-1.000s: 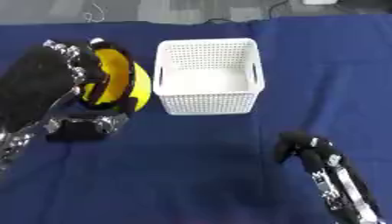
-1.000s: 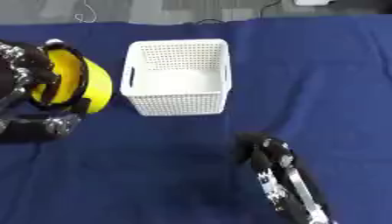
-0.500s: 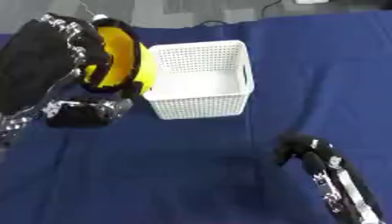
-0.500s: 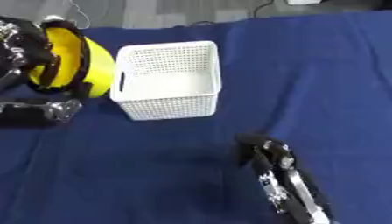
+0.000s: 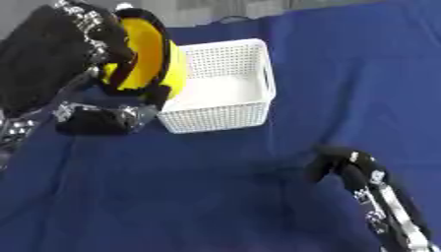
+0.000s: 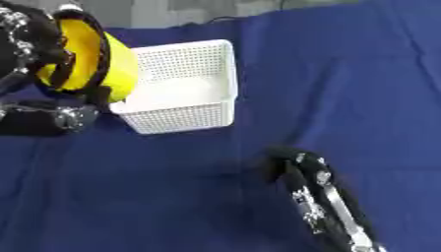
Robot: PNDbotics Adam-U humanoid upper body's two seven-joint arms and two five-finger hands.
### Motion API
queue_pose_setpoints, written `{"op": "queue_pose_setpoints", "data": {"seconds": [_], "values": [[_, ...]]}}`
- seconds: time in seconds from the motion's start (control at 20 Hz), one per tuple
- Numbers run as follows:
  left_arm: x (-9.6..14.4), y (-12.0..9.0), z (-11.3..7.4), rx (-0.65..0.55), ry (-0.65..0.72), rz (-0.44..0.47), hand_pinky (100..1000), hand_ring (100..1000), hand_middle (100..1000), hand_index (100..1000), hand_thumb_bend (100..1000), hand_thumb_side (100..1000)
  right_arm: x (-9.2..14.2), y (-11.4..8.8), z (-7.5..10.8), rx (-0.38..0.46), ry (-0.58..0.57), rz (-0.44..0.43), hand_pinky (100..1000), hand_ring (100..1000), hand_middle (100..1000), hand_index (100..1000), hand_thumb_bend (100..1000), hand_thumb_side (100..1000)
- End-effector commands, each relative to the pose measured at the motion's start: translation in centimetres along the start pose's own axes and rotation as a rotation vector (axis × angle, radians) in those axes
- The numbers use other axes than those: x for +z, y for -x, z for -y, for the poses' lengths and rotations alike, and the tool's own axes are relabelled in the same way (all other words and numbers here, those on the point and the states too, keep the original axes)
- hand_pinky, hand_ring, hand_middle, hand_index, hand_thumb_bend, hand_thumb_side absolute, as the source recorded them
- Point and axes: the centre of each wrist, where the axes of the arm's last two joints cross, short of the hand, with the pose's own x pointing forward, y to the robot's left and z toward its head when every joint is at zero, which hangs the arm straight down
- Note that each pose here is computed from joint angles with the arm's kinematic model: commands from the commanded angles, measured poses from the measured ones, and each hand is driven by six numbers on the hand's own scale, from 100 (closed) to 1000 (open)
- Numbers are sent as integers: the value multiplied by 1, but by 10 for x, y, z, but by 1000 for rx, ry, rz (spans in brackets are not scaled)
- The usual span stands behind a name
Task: Pick up objects on the table and place them in the box.
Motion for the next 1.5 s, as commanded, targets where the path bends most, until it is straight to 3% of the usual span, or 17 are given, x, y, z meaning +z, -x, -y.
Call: {"op": "queue_pose_setpoints", "data": {"seconds": [0.05, 0.85, 1.5], "values": [[-4, 4, -12, -42, -15, 28, 100, 100, 100, 171, 100, 631, -5, -4, 4, 16, -5, 8, 504, 555, 600, 825, 100, 925], [-2, 6, -11, -81, -4, -18, 100, 100, 100, 174, 100, 631, -25, -10, 9, 37, -13, 12, 504, 556, 601, 828, 100, 966], [16, 36, 17, -156, 53, -85, 100, 100, 100, 196, 100, 633, -32, -13, 8, 47, -17, 16, 504, 556, 601, 830, 100, 983]]}}
